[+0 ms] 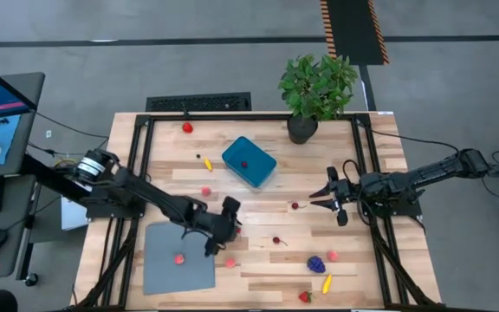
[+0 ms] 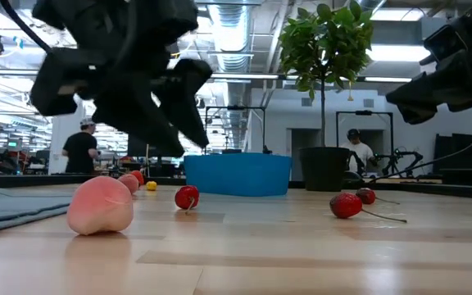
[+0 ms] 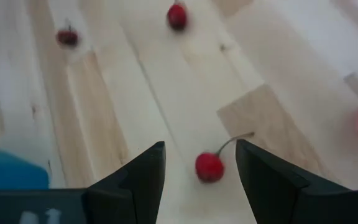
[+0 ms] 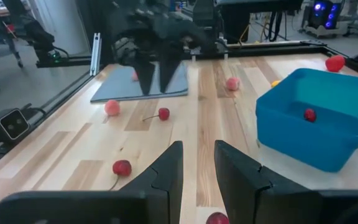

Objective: Pick and placing Produce into tupperware
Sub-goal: Put the bottom left cherry into the container

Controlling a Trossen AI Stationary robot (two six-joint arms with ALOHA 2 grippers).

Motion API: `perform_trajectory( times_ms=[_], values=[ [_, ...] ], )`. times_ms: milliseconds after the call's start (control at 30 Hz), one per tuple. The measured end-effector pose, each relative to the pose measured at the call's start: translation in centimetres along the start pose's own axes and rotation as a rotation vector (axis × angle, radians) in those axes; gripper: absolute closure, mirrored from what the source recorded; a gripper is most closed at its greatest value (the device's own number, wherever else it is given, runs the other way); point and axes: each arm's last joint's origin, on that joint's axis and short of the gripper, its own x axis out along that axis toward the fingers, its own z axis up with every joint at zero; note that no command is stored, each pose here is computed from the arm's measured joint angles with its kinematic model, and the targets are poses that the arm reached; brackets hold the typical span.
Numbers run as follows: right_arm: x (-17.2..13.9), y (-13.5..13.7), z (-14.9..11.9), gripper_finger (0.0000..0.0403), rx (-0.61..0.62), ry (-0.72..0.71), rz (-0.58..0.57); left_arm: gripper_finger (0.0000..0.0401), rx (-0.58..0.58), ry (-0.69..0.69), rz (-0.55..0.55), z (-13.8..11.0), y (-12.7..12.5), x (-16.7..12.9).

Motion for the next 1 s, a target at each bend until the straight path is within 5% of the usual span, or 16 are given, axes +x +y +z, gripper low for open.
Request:
perform_trajectory(
  times_ms=[167,1000],
  values=[
    [0.0,0.0,0.0,0.0290,0.014,0.000,0.000,0.0214,0.133,0.058,0.045,0.4,-1.2,0.8],
    [0.0,0.0,0.0,0.0290,0.075,0.004,0.000,0.0214,0.247,0.111,-0.047,0.5,-2.3,3.1]
  ],
)
